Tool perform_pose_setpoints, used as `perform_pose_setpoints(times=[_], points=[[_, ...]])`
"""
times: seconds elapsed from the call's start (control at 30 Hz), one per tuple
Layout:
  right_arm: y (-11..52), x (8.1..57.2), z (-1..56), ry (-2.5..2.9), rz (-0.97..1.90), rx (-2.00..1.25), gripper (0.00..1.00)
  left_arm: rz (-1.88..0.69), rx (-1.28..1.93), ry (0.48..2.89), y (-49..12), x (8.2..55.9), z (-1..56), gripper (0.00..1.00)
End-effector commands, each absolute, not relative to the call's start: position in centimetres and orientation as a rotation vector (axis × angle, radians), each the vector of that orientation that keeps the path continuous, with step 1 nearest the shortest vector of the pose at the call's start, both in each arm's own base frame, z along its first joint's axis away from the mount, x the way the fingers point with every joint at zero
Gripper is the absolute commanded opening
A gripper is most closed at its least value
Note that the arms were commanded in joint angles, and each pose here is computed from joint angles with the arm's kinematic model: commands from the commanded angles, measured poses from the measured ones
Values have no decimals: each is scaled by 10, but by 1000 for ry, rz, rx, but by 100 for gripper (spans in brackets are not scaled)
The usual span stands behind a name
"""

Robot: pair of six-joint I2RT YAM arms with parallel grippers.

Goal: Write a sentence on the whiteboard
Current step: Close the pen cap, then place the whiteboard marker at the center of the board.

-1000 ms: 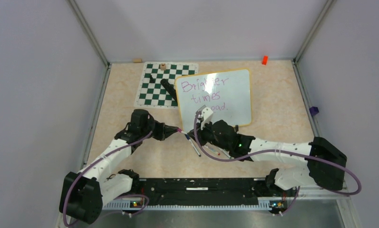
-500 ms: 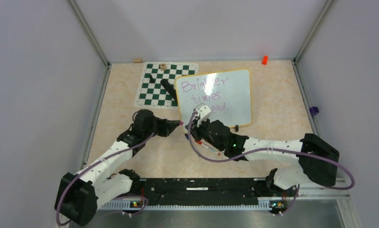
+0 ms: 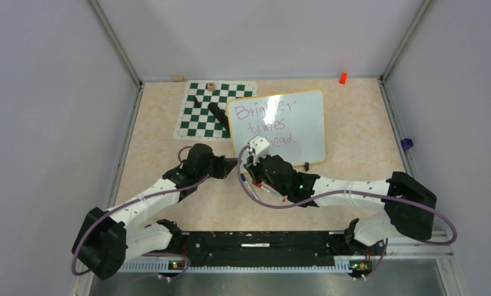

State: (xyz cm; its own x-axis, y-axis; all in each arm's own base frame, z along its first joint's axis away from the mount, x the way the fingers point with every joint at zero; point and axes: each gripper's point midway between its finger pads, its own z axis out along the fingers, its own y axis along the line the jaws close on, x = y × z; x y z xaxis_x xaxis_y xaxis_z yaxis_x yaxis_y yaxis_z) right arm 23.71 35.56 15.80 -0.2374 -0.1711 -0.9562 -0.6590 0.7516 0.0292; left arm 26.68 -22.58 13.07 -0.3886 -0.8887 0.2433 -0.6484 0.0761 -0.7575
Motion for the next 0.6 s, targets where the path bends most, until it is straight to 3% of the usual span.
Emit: perform_pose_setpoints(times=[0.0,0.03,0.13,0.2,0.3,0.57], points=[[365,238,193,1770,582,-608,0,-1533,-1267,2227,-268,221,173,0],[361,236,192,1796,580,-605,0,-1482,-1265,2224,-261,221,166,7],[345,225,186,1868,636,-568,0,-1250,-1221,2246,-232,226,148,48],[334,217,179,1908,751,-505,0,-1107,-1124,2251,-212,232,146,70],[314,212,168,1937,855,-414,0,-1026,-983,2220,-190,242,156,80],[285,211,130,2034,887,-316,0,-982,-519,2028,-173,254,213,89]])
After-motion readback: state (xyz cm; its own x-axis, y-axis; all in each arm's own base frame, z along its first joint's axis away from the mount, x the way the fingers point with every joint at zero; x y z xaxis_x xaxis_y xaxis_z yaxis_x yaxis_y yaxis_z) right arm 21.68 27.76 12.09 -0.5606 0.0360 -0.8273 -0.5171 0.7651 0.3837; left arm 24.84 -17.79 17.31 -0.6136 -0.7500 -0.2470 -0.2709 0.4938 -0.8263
